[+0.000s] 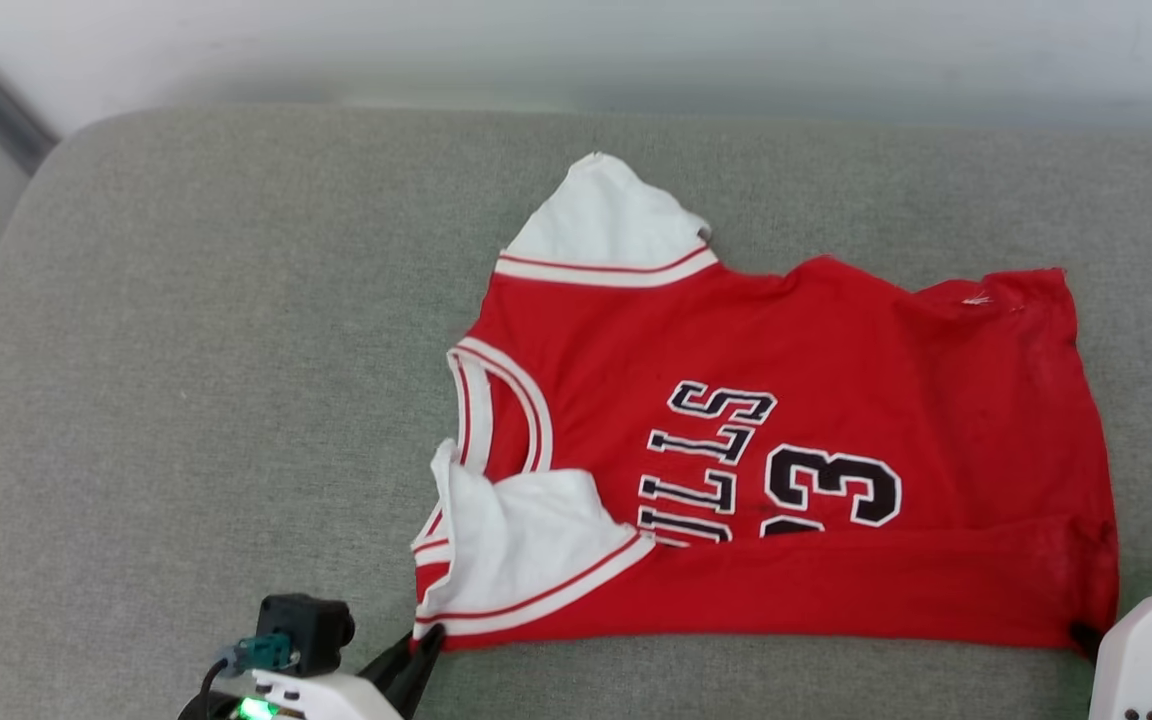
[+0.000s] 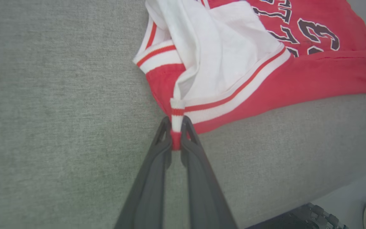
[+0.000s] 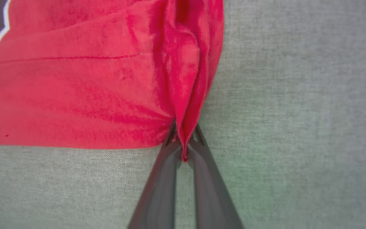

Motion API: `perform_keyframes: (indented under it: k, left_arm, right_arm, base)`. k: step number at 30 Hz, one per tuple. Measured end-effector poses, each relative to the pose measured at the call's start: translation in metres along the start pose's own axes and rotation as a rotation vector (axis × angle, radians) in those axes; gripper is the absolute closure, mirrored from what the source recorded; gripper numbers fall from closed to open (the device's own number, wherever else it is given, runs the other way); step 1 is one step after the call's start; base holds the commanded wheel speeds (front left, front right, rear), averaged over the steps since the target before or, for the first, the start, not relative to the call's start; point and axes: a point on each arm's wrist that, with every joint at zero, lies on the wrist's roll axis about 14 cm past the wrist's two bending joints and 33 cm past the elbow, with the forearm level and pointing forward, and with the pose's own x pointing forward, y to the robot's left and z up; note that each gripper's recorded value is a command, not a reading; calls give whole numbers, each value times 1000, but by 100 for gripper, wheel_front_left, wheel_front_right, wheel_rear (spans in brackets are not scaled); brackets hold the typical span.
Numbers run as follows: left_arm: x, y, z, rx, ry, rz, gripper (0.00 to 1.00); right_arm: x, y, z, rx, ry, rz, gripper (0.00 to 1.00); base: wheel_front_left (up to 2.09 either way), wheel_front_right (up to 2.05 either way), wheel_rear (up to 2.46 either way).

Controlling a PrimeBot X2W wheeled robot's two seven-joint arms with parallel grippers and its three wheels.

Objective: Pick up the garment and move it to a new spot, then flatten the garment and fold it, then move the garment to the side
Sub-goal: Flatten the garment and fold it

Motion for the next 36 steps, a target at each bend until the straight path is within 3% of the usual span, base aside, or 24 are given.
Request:
perform_keyframes:
  k: [15, 26, 27, 28, 29, 36]
  left_arm:
    - [-32, -1, -37, 9, 95, -11, 100]
    - [-28, -5, -62, -29, 151, -17, 100]
    - [-27, -5, -61, -29, 145, -18, 82]
    - [-26, -5, -60, -30, 138, -16, 50]
    - [-25, -4, -58, -35, 123, -17, 0]
    - [-19, 3, -16, -18, -44, -20, 0]
  right_arm:
    - [-45, -26, -29, 29, 17, -67, 100]
    - [-45, -24, -55, 46, 81, -71, 100]
    - [-45, -23, -55, 49, 80, -70, 53]
    - [-45, -22, -55, 46, 77, -66, 0]
    - [-44, -20, -53, 44, 70, -58, 0]
    - [-49, -17, -21, 50, -76, -41, 0]
  base:
    - [0, 0, 0]
    - [0, 0, 0]
    - [0, 0, 0]
    - [0, 0, 0]
    - [0, 0, 0]
    - [0, 0, 0]
